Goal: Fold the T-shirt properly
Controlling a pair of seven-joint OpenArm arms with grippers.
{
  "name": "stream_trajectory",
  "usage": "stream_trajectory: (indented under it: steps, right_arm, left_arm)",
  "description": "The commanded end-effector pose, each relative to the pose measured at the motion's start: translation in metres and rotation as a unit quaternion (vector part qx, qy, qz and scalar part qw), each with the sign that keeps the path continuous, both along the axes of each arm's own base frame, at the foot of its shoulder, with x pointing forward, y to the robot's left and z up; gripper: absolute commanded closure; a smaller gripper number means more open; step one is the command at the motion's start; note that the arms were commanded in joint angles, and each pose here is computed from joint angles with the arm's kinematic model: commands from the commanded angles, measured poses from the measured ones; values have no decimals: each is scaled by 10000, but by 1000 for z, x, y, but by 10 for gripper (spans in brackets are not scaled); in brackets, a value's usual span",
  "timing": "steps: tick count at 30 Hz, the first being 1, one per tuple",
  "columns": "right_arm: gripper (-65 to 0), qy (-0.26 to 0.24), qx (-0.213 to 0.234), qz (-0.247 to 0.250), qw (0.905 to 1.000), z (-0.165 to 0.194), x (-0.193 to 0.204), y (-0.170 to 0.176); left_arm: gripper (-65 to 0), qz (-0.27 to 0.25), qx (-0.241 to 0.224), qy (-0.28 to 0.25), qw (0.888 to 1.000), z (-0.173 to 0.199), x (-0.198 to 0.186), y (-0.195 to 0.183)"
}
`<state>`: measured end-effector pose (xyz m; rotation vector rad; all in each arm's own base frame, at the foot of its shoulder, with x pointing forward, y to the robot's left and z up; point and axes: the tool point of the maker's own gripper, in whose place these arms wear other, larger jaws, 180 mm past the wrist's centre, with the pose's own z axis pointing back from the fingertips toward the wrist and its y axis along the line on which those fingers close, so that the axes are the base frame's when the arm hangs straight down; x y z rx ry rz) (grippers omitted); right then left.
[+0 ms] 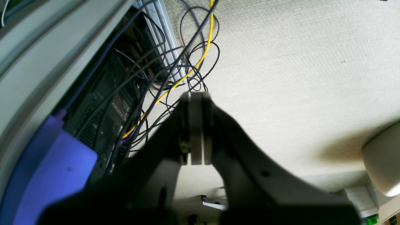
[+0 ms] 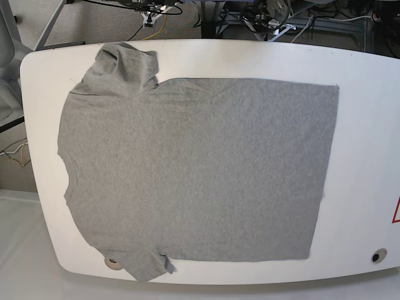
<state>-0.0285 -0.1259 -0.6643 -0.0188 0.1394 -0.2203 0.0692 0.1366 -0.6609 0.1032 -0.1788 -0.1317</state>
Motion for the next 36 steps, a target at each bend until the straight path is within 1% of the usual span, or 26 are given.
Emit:
stream_trajectory:
  steps: [1, 36]
  right_arm:
    - [0, -69, -6, 29, 10000, 0, 4, -1]
    - [0, -75, -53, 49, 9999, 0, 3, -5]
  left_arm:
    - [-16, 90, 37, 20, 10000, 0, -1, 4]
    - [-14, 34, 91, 3, 10000, 0, -5, 9]
